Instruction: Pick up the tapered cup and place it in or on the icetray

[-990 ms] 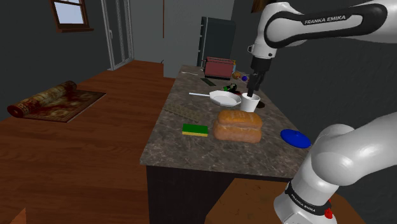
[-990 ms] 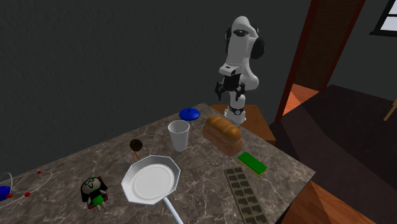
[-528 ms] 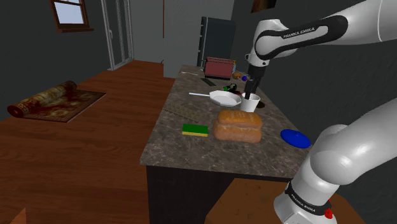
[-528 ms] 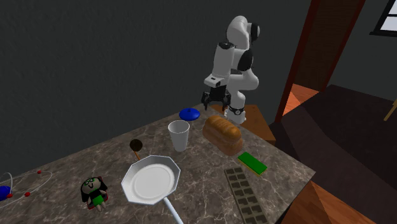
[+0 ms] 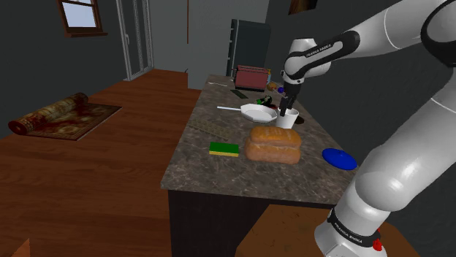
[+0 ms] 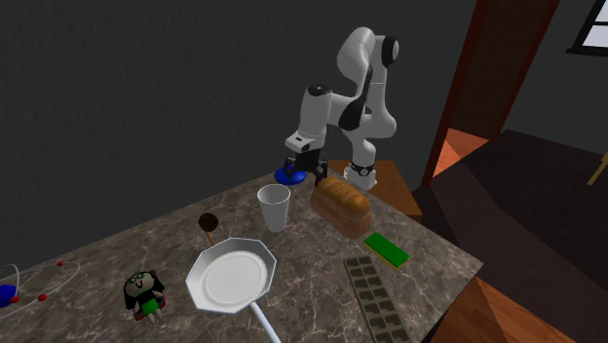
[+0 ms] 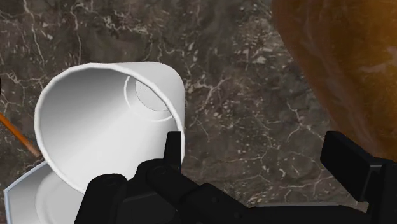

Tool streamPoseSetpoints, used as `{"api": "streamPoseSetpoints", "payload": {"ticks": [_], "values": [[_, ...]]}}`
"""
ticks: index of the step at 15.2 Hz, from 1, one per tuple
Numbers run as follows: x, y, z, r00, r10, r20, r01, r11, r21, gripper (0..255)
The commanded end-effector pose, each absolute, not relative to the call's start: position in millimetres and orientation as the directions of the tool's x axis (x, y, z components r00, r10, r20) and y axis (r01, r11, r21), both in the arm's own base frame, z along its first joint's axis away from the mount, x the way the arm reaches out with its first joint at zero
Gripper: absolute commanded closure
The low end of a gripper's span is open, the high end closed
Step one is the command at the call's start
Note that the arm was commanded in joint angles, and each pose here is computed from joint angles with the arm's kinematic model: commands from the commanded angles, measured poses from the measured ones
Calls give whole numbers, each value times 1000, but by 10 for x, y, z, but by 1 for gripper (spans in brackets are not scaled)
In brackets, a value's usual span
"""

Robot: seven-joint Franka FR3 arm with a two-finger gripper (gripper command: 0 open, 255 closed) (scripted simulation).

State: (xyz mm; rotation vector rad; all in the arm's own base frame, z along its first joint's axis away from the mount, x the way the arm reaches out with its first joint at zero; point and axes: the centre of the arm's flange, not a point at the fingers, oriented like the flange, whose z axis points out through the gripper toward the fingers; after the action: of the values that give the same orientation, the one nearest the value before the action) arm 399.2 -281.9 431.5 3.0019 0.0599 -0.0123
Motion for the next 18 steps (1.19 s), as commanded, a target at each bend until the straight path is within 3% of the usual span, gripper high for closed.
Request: {"api": "streamPoseSetpoints", "payload": {"ticks": [1, 11, 18], "values": [[4086, -3050, 4231, 999, 36, -10, 37, -988, 150, 0], [4160, -3313, 3734, 999, 32, -9, 33, -987, 159, 0], [4160, -3313, 3734, 999, 32, -9, 33, -987, 159, 0]]}}
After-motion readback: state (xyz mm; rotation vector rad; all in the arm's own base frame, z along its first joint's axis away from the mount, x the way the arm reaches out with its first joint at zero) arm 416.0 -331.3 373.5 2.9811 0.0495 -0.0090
